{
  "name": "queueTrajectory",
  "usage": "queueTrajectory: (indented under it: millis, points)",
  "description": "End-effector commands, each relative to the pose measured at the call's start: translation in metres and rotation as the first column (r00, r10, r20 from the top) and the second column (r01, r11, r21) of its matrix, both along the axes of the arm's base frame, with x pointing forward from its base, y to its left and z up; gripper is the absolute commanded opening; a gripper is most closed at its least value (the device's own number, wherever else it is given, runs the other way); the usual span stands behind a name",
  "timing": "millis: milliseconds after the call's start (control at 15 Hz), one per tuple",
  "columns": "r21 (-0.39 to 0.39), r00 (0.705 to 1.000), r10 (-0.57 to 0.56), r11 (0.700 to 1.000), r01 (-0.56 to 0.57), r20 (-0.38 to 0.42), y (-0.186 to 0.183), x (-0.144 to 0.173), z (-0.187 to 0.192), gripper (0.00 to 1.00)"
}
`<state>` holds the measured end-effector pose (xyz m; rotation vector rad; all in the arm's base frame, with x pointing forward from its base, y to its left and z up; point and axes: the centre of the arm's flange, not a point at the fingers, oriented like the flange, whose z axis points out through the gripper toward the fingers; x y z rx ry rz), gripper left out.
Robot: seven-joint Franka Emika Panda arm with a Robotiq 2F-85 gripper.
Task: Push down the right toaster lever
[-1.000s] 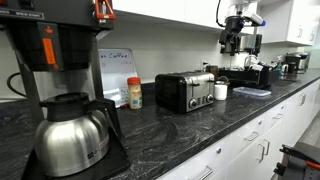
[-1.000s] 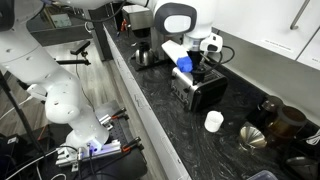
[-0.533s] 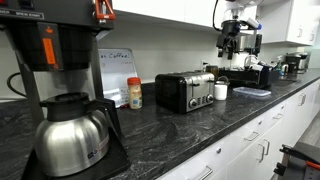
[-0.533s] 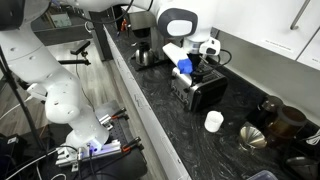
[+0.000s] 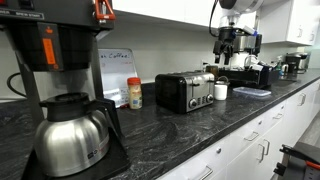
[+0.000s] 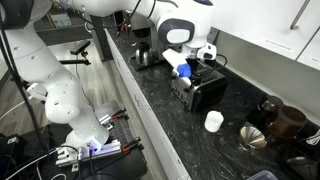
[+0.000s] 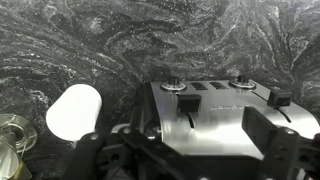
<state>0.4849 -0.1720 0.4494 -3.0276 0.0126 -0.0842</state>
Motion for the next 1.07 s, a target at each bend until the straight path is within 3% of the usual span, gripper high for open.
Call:
queueTrajectory:
  millis: [0, 67, 200, 800, 1000]
  points:
    - [-0.014, 1.000, 0.026, 1.000, -0.026, 0.017, 0.001, 0.004, -0.027, 1.00]
    - [-0.017, 0.999, 0.029, 0.999, -0.029, 0.017, 0.002, 0.005, -0.031, 1.00]
    - [-0.023, 0.999, 0.039, 0.999, -0.038, 0.019, 0.007, 0.009, -0.039, 0.74]
    - [-0.033, 0.996, 0.090, 0.995, -0.089, 0.027, 0.032, 0.016, -0.056, 0.10]
    - [-0.037, 0.995, 0.100, 0.994, -0.099, 0.028, 0.034, 0.016, -0.060, 0.00]
